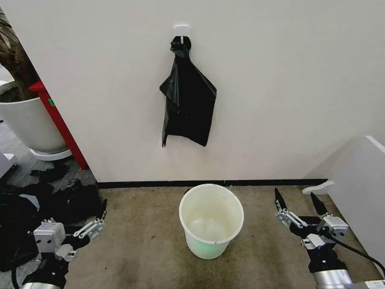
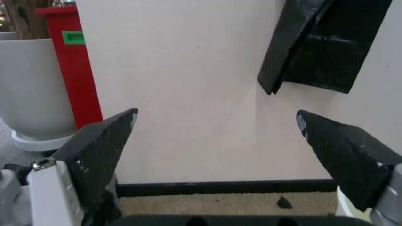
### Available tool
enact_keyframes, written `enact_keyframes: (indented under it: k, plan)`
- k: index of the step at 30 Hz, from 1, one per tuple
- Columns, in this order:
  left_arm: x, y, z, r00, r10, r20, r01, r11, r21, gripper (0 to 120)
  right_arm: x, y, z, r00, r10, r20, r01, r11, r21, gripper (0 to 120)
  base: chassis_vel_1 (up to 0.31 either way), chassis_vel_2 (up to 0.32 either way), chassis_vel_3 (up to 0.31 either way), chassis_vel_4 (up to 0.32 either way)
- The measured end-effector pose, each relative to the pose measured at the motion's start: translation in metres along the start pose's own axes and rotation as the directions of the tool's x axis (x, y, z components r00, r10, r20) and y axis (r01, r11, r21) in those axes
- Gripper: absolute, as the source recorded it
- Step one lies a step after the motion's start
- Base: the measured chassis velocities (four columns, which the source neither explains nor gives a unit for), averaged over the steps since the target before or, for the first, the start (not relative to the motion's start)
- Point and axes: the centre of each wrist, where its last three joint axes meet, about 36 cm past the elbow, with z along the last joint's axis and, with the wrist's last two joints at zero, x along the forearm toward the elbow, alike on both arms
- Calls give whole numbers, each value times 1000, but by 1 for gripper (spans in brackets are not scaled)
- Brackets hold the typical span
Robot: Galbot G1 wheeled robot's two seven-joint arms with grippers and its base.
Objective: Place the garbage bag over the trash bin.
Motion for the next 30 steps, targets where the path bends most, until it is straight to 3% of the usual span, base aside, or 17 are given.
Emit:
enact_keyframes:
  k: [30]
  plan:
    - [0, 0, 0, 1000, 0, 0, 0, 1000, 0, 100, 0, 0, 0, 1000, 0, 0, 0, 1000, 0, 100, 0, 0, 0, 0]
